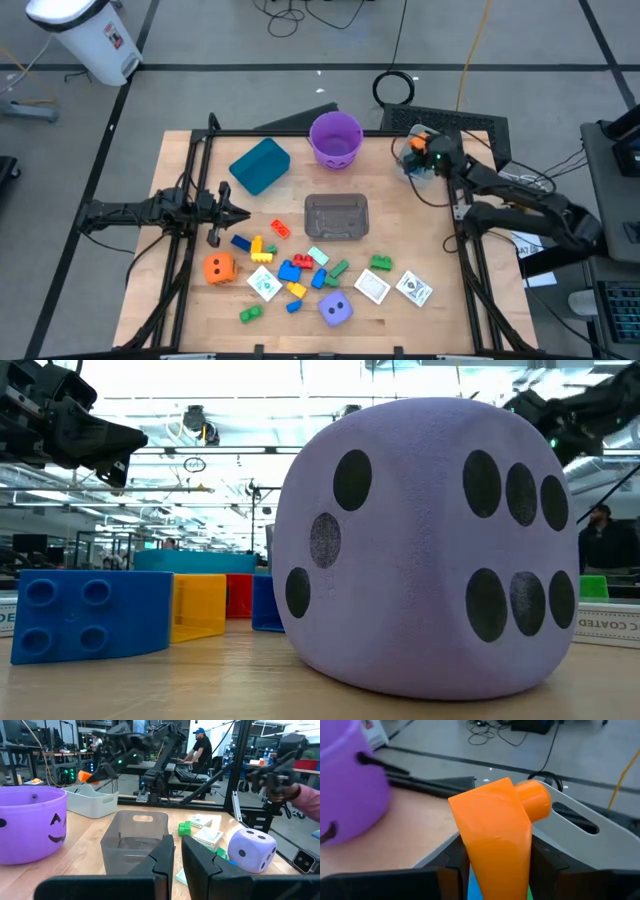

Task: Pick & Place Toys
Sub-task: Put the orange game piece into the white bin, then put the right green game piece into the white bin

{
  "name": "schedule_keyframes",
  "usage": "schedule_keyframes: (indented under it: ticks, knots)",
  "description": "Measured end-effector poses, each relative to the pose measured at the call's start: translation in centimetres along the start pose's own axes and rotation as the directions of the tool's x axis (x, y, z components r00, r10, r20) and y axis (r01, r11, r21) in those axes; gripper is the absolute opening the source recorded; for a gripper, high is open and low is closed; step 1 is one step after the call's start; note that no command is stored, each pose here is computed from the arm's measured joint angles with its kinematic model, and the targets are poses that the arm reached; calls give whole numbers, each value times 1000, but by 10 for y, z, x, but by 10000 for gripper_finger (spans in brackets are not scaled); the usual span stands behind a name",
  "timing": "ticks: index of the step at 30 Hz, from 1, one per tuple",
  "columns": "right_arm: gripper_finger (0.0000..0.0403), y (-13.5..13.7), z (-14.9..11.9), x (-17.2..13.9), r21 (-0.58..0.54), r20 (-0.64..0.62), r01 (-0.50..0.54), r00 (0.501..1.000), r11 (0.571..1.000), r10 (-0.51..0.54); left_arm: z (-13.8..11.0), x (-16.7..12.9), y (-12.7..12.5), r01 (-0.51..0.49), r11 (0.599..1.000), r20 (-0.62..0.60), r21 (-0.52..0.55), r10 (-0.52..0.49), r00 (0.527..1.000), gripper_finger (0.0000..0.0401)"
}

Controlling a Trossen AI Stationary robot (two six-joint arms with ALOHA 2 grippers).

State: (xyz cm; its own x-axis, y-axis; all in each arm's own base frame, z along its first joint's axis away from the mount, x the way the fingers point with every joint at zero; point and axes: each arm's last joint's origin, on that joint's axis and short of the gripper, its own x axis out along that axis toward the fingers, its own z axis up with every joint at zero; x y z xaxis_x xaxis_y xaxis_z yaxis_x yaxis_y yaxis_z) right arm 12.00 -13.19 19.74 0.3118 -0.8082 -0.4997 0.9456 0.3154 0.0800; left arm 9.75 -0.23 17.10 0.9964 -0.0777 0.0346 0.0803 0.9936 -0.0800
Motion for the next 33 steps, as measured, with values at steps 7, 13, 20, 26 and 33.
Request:
schedule_keyframes:
  ticks: [7,13,20,26,33]
  knots:
    - [117,-29,-16,25,77,1,36,999,996,-37,0,0,0,0,1000,0,0,0,1000,42]
    - [149,-28,-19,33,64,10,24,1000,998,-25,0,0,0,0,1000,-2,0,0,1000,42]
    - [221,-28,-20,34,-1,-1,26,1000,1000,-26,0,0,0,0,1000,-2,0,0,1000,42]
    - [264,-23,-15,26,-24,34,-79,996,997,80,0,0,0,0,1000,-2,0,0,1000,42]
    - [270,14,-7,-3,-115,137,-416,893,902,429,0,0,0,-1,1000,-2,0,1,1000,42]
